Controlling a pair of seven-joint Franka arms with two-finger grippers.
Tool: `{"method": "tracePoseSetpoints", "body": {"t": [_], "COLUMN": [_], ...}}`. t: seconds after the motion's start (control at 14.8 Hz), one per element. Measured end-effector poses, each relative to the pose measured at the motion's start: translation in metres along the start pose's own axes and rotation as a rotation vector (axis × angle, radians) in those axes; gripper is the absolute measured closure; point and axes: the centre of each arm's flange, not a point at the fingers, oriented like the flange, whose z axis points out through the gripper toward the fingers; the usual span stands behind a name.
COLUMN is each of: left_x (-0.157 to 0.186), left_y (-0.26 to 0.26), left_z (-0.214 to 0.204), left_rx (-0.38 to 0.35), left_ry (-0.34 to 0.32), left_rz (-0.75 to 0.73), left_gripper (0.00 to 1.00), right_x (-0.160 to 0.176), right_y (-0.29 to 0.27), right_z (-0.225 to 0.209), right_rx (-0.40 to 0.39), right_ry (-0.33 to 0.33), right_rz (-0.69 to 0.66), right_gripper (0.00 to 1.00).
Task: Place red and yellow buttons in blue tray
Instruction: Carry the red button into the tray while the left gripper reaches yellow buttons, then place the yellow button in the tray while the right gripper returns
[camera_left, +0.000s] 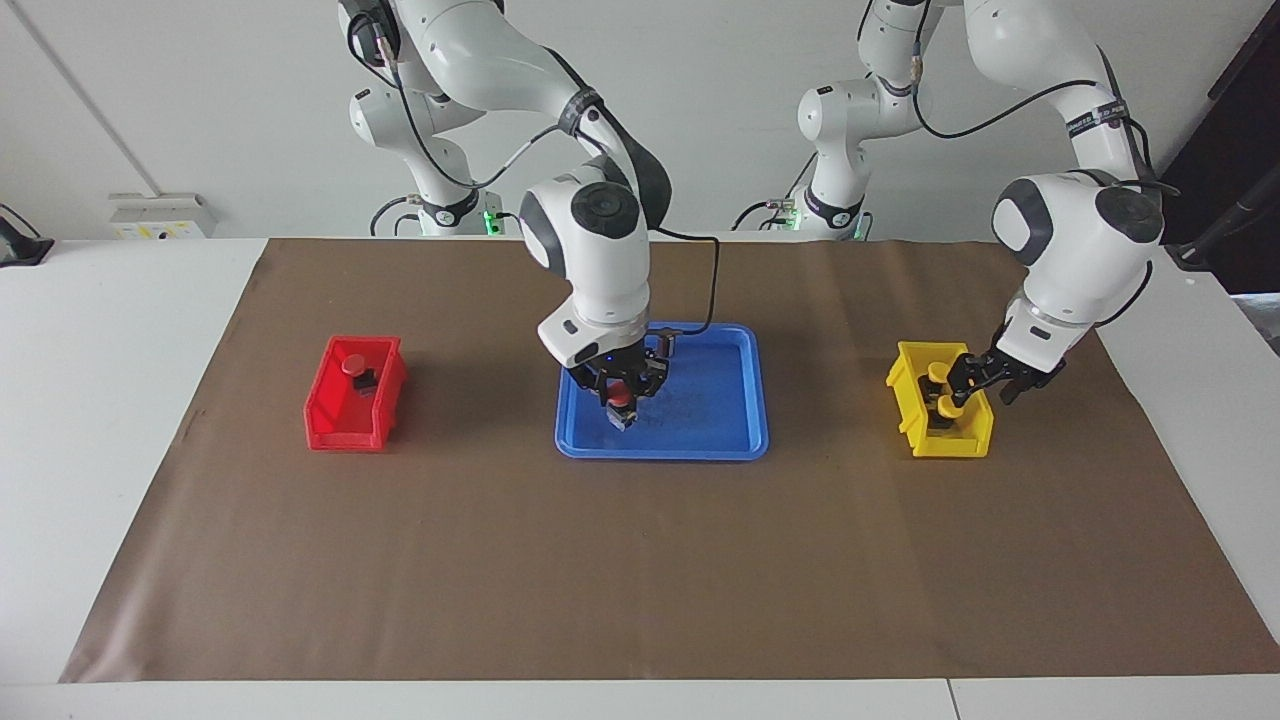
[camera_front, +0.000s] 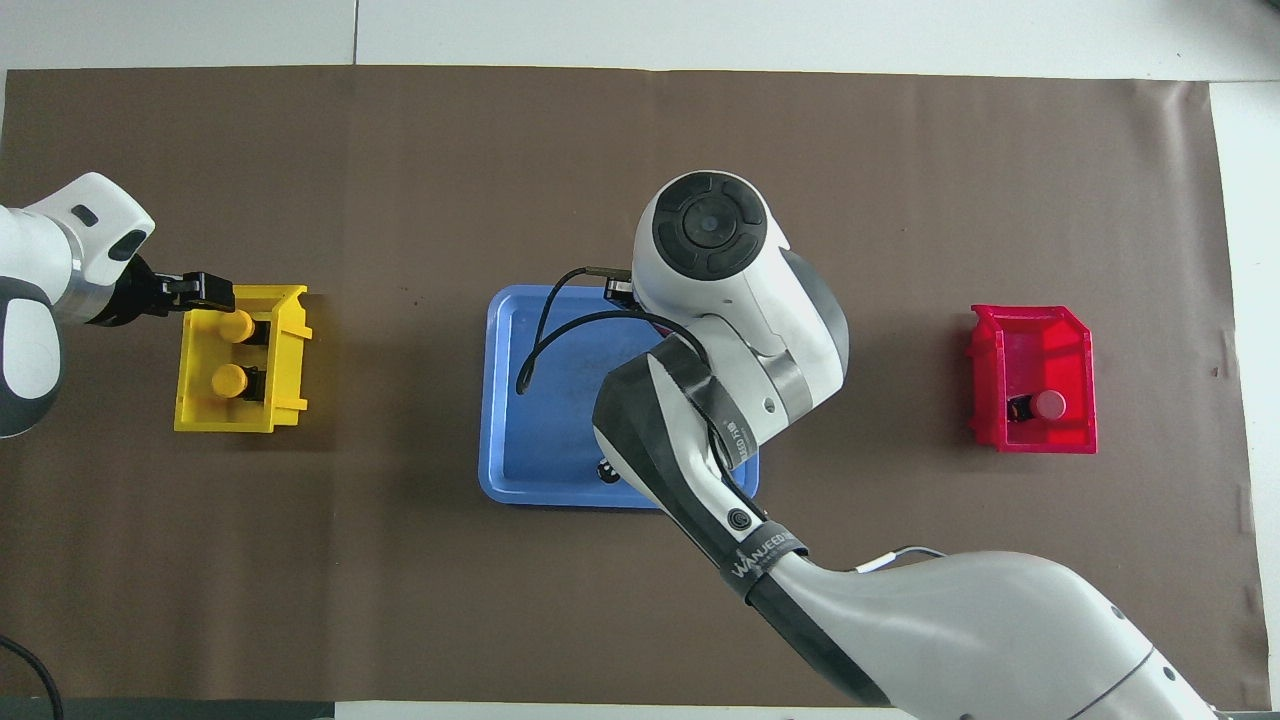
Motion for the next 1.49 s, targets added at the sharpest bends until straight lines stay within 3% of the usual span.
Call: {"method": "tracePoseSetpoints", "body": {"t": [0.68, 0.88, 0.95, 1.08, 1.22, 1.35, 1.49], "left_x": [-0.011, -0.013, -0.013, -0.013, -0.013, -0.011, -0.001], "left_y": [0.016, 0.016, 0.016, 0.016, 0.016, 0.016, 0.017], "left_z": [0.024, 0.034, 0.037, 0.039, 0.039, 0.032, 0.001], "left_rx": [-0.002, -0.002, -0.003, -0.003, -0.003, -0.004, -0.005], "left_ry": [-0.003, -0.006, -0.008, -0.011, -0.013, -0.037, -0.089], "left_rz": [0.017, 0.016, 0.015, 0.014, 0.01, 0.006, 0.007], "left_gripper": [0.25, 0.28, 0.33, 0.36, 0.58, 0.59, 0.59], "right_x": [-0.02, -0.014, -0.005, 0.021, 0.053, 0.073, 0.07], "right_y": [-0.009, -0.007, 0.0, 0.033, 0.101, 0.188, 0.26], "right_z": [0.033, 0.018, 0.002, -0.038, -0.084, -0.115, -0.122], "right_rx": [-0.029, -0.05, -0.078, -0.12, -0.134, -0.138, -0.116], "right_ry": [-0.032, -0.037, -0.032, -0.021, -0.034, -0.054, -0.091], "right_rz": [0.01, 0.017, 0.022, 0.029, -0.004, -0.062, -0.113], "right_gripper": [0.55, 0.25, 0.15, 0.0, 0.0, 0.0, 0.0]}}
